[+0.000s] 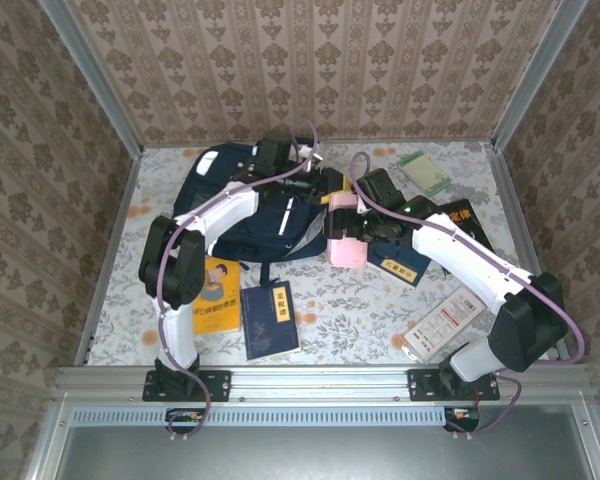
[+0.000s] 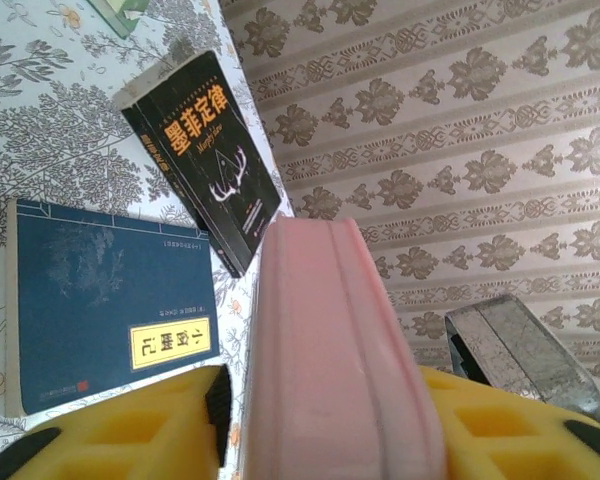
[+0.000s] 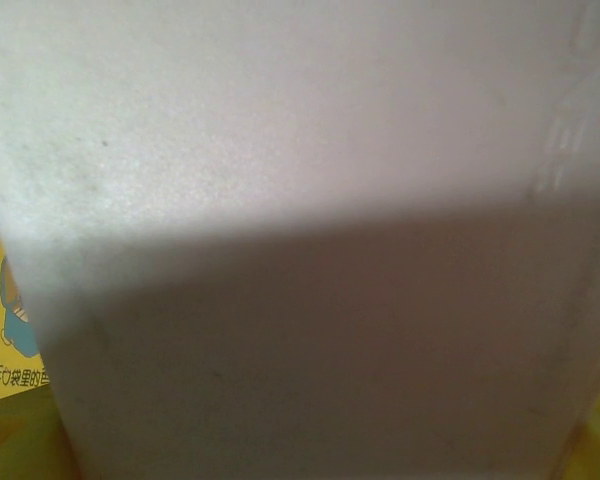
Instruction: Pack the student bag
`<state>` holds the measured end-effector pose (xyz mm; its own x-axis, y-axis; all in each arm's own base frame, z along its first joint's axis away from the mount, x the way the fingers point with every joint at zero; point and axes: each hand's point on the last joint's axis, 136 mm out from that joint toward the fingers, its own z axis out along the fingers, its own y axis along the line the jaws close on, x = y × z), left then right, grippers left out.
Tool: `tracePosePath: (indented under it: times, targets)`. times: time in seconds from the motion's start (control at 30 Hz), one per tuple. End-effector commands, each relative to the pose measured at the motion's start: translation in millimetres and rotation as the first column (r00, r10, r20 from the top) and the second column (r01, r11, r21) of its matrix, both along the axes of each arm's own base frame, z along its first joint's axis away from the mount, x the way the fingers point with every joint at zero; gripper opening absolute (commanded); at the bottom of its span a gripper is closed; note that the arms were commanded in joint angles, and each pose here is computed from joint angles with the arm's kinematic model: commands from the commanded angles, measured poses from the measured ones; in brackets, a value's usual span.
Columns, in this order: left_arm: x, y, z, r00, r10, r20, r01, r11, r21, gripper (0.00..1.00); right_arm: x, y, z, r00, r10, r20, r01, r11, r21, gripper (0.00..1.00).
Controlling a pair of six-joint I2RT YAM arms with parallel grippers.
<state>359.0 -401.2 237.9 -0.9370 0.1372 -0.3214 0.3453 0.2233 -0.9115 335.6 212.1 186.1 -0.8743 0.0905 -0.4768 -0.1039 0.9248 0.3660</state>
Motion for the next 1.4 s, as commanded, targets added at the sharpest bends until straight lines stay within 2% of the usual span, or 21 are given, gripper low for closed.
tracePosePath:
  times: [0.0, 0.1, 0.17, 0.2, 0.43, 0.53, 0.63, 0.8, 1.07, 1.23, 1.37]
  targets:
    - [-8, -7, -5, 0.999, -0.042, -0.010, 0.041, 0.999, -0.019, 0.38, 15, 6, 20, 0.998, 0.011, 0.062, -0.013, 0.999, 0.033, 0.85]
    - [-7, -6, -3, 0.999, -0.037, -0.007, 0.036, 0.999, -0.024, 0.25, 16, 6, 19, 0.998, 0.010, 0.059, -0.012, 0.999, 0.037, 0.89]
    - [-4, -4, -2, 1.000, -0.028, -0.010, 0.027, 0.999, -0.033, 0.19, 16, 5, 17, 0.999, 0.004, 0.053, -0.006, 0.999, 0.033, 0.99]
    - [-2, -3, -1, 1.000, -0.022, -0.013, 0.021, 0.999, -0.039, 0.16, 16, 4, 15, 0.999, 0.000, 0.050, -0.002, 1.000, 0.031, 1.00]
    - [23, 15, 2, 0.996, 0.067, -0.060, -0.072, 0.994, -0.080, 0.13, 10, -8, 18, 0.995, -0.062, 0.074, 0.057, 0.996, 0.069, 1.00]
    - [36, 26, 4, 0.989, 0.118, -0.088, -0.126, 0.987, -0.097, 0.13, 7, -13, 31, 0.986, -0.124, 0.110, 0.101, 0.975, 0.197, 1.00]
    - [50, 35, 12, 0.978, 0.163, -0.128, -0.182, 0.972, -0.152, 0.13, 6, -23, 32, 0.971, -0.226, 0.078, 0.181, 0.909, 0.375, 1.00]
    - [76, 50, 18, 0.948, 0.252, -0.192, -0.291, 0.933, -0.211, 0.12, 8, -34, 30, 0.930, -0.368, 0.011, 0.282, 0.731, 0.622, 1.00]
    - [87, 52, 27, 0.899, 0.331, -0.287, -0.411, 0.863, -0.292, 0.08, 18, -15, 43, 0.927, -0.364, -0.096, 0.272, 0.471, 0.839, 1.00]
    - [88, 52, 25, 0.885, 0.359, -0.297, -0.442, 0.850, -0.289, 0.08, 25, -13, 66, 0.925, -0.374, -0.063, 0.221, 0.398, 0.890, 0.95]
    - [89, 54, 22, 0.875, 0.376, -0.305, -0.459, 0.845, -0.276, 0.08, 28, -14, 81, 0.922, -0.383, -0.051, 0.199, 0.357, 0.913, 0.85]
